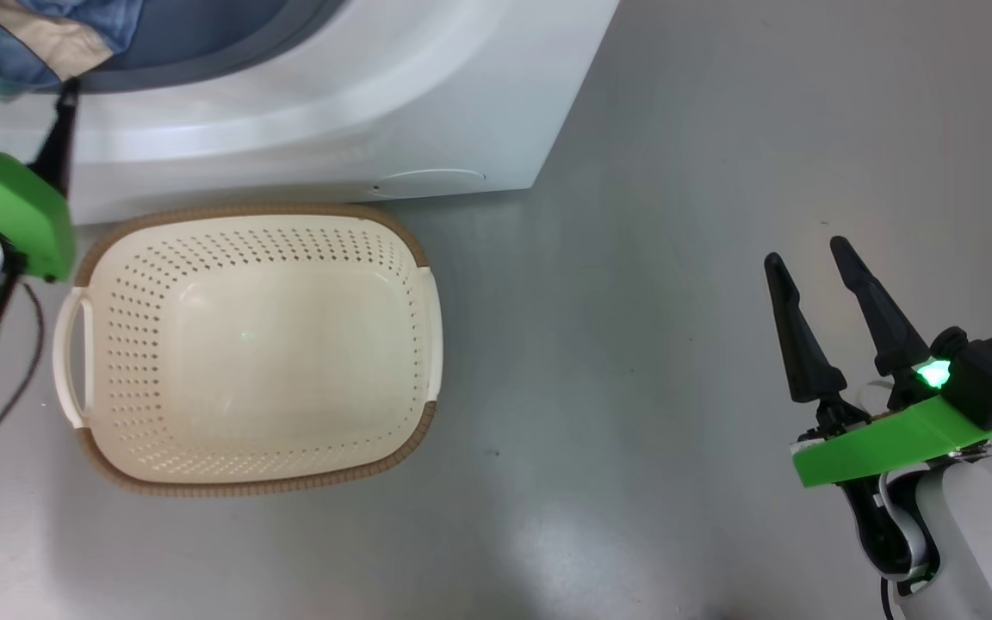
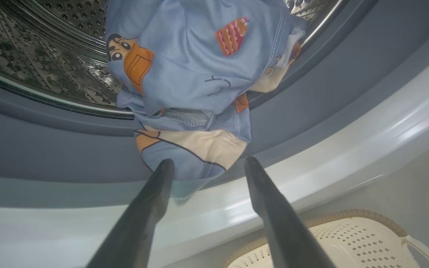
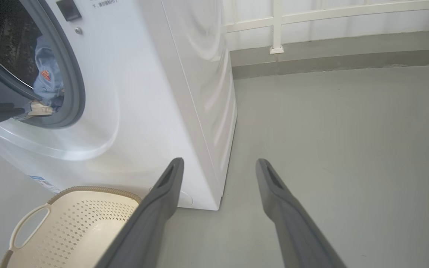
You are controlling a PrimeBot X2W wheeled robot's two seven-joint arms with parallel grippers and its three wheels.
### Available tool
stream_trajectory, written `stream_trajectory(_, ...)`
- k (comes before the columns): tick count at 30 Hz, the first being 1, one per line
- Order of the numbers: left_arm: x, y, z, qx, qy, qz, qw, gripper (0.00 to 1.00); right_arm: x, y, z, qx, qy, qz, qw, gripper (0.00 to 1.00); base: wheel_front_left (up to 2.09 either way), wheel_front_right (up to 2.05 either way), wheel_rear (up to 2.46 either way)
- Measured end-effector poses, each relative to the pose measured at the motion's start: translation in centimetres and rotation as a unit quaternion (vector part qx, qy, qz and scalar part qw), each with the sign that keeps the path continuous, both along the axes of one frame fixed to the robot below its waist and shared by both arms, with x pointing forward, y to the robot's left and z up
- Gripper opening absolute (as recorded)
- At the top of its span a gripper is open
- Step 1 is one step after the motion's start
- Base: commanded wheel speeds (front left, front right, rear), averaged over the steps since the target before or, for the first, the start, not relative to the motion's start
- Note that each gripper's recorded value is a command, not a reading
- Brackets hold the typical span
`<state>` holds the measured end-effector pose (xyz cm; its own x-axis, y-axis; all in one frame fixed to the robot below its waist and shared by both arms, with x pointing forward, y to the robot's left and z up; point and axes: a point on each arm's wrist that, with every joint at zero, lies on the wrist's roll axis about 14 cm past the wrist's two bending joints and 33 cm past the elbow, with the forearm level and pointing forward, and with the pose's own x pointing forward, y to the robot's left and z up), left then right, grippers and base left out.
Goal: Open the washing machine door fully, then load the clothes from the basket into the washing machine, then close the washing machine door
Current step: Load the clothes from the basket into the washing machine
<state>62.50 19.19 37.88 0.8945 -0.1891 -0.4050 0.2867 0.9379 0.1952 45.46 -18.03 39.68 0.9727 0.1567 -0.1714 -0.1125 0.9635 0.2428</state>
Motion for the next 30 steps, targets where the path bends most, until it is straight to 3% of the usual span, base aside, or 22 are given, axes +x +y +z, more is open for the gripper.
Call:
stream_trajectory(13, 1.5, 0.2, -0.3, 0.049, 0.003, -0.018, 0.999, 1.0, -0.1, -0.1, -0.1, -0.004, 0.003, 0.002, 1.0, 1.0, 0.0, 0.0, 0.0)
stream_trajectory(30, 1.7, -0.6, -2.2, 0.068, 0.019, -0.033, 0.997, 1.0, -0.5, -0.9, -0.4, -0.008, 0.009, -0.009, 1.0, 1.0, 0.0, 0.0, 0.0)
